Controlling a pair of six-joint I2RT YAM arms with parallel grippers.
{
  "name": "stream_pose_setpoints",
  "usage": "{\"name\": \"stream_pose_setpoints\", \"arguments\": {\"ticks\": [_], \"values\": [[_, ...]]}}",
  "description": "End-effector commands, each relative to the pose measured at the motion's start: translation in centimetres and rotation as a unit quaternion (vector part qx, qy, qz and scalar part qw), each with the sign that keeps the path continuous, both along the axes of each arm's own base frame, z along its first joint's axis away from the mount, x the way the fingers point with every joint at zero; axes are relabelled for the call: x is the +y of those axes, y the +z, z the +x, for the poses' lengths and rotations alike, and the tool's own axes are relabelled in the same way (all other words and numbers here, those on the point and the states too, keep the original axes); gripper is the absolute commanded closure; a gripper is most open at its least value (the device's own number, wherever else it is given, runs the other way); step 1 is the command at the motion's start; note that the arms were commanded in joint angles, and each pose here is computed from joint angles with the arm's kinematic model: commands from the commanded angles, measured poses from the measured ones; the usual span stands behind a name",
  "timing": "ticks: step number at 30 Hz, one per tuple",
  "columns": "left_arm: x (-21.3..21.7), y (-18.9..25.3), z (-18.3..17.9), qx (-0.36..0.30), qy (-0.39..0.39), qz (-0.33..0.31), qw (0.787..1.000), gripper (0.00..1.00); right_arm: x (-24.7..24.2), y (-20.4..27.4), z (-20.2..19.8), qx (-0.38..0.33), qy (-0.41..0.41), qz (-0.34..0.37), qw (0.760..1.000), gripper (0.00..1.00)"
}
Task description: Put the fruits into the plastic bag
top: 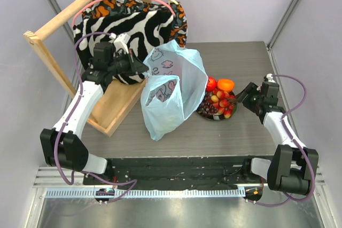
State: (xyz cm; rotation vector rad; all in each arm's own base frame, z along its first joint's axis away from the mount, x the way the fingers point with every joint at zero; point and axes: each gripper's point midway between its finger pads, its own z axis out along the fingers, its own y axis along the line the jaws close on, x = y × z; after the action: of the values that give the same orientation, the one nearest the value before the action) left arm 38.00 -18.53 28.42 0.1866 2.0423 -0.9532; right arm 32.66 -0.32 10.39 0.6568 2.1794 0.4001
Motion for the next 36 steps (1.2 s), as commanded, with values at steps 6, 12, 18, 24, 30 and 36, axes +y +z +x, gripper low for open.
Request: {"name": "stream_pose_setpoints", "arguments": {"ticks": [6,12,18,24,30,36], "values": [[0.0,2.4,0.3,-0.034,-0.005,-0.004,0.999,1.00,0.1,1.4,1.4,-0.052,-0.003,0.010,0.999,0.43],[0.0,2.4,0.3,-0.036,-0.005,-0.004,0.999,1.00,0.0,0.9,1.3,-0.048,-0.012,0.014,0.999,0.51],[0.0,2.7,0.1,-0.039,-0.006,-0.005,0.999,1.00,-0.1,0.9,1.2,-0.053,-0.026,0.022,0.998,0.60],[0.0,2.8,0.1,-0.040,-0.007,-0.009,0.999,1.00,-0.2,1.3,1.0,-0.060,-0.040,0.027,0.997,0.70],[0.0,3.1,0.0,-0.043,-0.008,-0.011,0.999,1.00,-0.7,2.9,0.6,-0.079,-0.055,0.020,0.995,0.76],[-0.1,3.1,0.0,-0.043,-0.010,-0.012,0.999,1.00,-0.4,4.1,0.4,-0.094,-0.054,0.026,0.994,0.80]]}}
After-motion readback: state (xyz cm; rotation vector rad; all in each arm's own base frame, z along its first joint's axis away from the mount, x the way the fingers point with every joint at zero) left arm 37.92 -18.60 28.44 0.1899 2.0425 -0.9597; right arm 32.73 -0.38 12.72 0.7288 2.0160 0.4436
